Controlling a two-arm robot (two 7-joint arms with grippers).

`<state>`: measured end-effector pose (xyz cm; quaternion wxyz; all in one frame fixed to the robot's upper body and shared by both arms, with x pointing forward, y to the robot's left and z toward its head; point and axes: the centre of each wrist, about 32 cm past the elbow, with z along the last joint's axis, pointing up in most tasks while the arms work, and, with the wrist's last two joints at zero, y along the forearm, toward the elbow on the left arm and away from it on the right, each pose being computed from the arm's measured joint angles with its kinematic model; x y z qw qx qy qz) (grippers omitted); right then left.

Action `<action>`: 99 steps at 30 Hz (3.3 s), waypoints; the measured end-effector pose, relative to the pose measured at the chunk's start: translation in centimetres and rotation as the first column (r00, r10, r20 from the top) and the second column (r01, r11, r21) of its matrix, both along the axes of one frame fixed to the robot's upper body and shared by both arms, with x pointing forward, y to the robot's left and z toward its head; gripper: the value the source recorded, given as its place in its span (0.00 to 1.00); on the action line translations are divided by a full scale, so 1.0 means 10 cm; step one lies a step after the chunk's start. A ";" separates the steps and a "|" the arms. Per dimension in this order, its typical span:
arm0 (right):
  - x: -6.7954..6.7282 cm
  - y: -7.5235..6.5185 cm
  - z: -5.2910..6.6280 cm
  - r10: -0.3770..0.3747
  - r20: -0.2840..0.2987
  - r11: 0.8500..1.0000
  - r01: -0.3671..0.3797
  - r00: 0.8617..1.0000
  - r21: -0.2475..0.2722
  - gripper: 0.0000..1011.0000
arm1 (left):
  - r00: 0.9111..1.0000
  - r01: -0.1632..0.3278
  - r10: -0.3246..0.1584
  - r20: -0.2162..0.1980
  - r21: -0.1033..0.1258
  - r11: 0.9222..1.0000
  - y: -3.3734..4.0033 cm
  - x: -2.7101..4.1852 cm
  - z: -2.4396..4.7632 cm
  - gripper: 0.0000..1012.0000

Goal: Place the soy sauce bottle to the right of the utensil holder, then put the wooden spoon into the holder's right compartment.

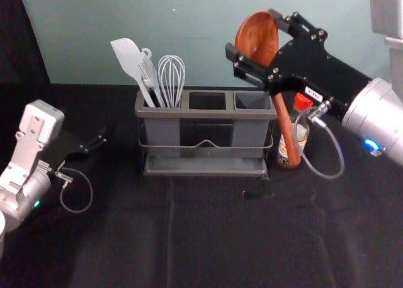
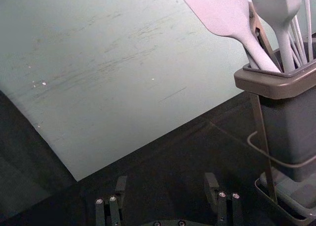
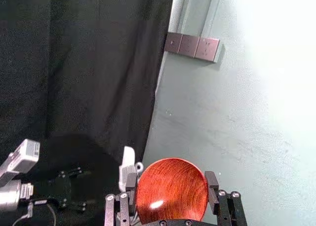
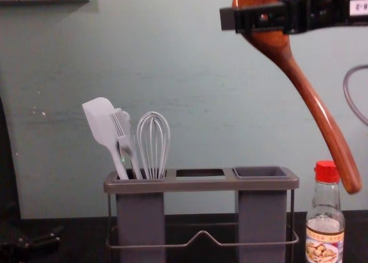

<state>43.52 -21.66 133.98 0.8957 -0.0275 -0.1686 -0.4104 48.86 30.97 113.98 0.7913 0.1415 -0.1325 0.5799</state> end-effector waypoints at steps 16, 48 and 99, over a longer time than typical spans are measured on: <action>0.14 0.00 0.21 -0.017 0.058 1.000 0.017 0.998 0.016 0.83 | 1.000 0.000 0.000 0.000 0.000 1.000 0.000 0.000 0.000 0.99; 0.96 0.12 -0.19 -0.035 0.094 0.997 0.028 0.995 0.074 0.83 | 1.000 0.000 0.000 0.000 0.000 1.000 0.000 0.000 0.000 0.99; 1.34 0.19 -0.69 -0.007 0.135 0.997 -0.004 0.991 0.079 0.83 | 1.000 0.000 0.000 0.000 0.000 1.000 0.000 0.000 0.000 0.99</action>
